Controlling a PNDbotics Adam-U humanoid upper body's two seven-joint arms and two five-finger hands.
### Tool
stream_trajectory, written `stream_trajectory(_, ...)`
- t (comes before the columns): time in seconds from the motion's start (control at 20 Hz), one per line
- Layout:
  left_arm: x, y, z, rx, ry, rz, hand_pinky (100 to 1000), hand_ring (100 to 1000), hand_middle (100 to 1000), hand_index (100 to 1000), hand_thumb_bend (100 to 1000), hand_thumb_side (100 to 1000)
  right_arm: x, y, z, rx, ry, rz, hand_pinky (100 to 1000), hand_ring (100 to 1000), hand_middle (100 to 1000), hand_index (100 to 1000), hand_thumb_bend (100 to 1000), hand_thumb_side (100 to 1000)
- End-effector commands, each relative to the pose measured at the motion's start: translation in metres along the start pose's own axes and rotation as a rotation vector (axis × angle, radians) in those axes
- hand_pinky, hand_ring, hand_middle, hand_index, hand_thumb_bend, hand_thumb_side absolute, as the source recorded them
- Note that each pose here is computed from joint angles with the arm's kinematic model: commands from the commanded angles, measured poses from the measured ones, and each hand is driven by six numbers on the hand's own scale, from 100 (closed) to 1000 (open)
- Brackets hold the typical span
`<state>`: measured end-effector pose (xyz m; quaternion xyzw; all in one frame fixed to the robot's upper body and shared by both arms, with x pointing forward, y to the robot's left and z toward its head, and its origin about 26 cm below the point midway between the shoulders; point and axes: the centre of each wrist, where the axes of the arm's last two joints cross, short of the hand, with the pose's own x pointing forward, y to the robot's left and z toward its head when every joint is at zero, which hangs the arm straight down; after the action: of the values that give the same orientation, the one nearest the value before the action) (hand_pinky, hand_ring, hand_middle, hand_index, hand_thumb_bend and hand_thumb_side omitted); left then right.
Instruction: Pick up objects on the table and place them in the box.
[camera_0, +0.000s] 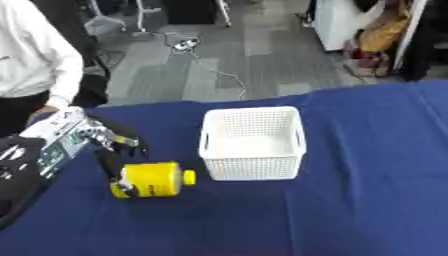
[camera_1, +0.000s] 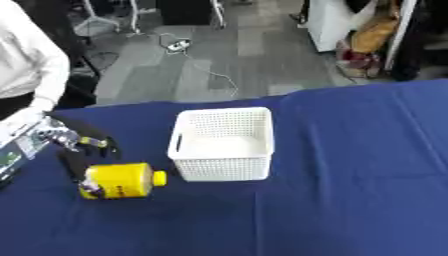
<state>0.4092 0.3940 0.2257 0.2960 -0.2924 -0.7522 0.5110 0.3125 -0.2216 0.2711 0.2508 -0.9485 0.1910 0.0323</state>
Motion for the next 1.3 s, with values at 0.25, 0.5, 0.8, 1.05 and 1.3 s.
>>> stream_trajectory(0.25, -0.006, 0.015, 0.015, 0.036, 0.014, -0.016, 721, 822, 919, 914, 537, 493, 0.002, 0.000, -0.008, 0.011, -0.026, 0.002, 373, 434, 594, 782, 100, 1000)
stream_trajectory(0.5, -0.010, 0.017, 0.018, 0.040, 0.038, -0.008, 724, 818, 914, 914, 541, 489, 0.002, 0.000, -0.011, 0.012, -0.037, 0.000, 374, 435, 595, 784, 100, 1000)
stream_trajectory(0.8, -0.014, 0.017, 0.021, 0.041, 0.062, -0.004, 731, 818, 910, 913, 536, 491, 0.001, 0.001, -0.015, 0.014, -0.051, -0.004, 375, 436, 596, 784, 100, 1000)
stream_trajectory(1.05, -0.017, 0.017, 0.024, 0.045, 0.082, -0.001, 747, 824, 912, 911, 543, 496, 0.001, 0.001, -0.017, 0.015, -0.060, -0.008, 376, 437, 596, 785, 100, 1000)
stream_trajectory(1.3, -0.020, 0.016, 0.025, 0.041, 0.100, 0.007, 749, 825, 910, 910, 555, 495, 0.001, 0.002, -0.019, 0.013, -0.063, -0.010, 376, 437, 596, 785, 100, 1000)
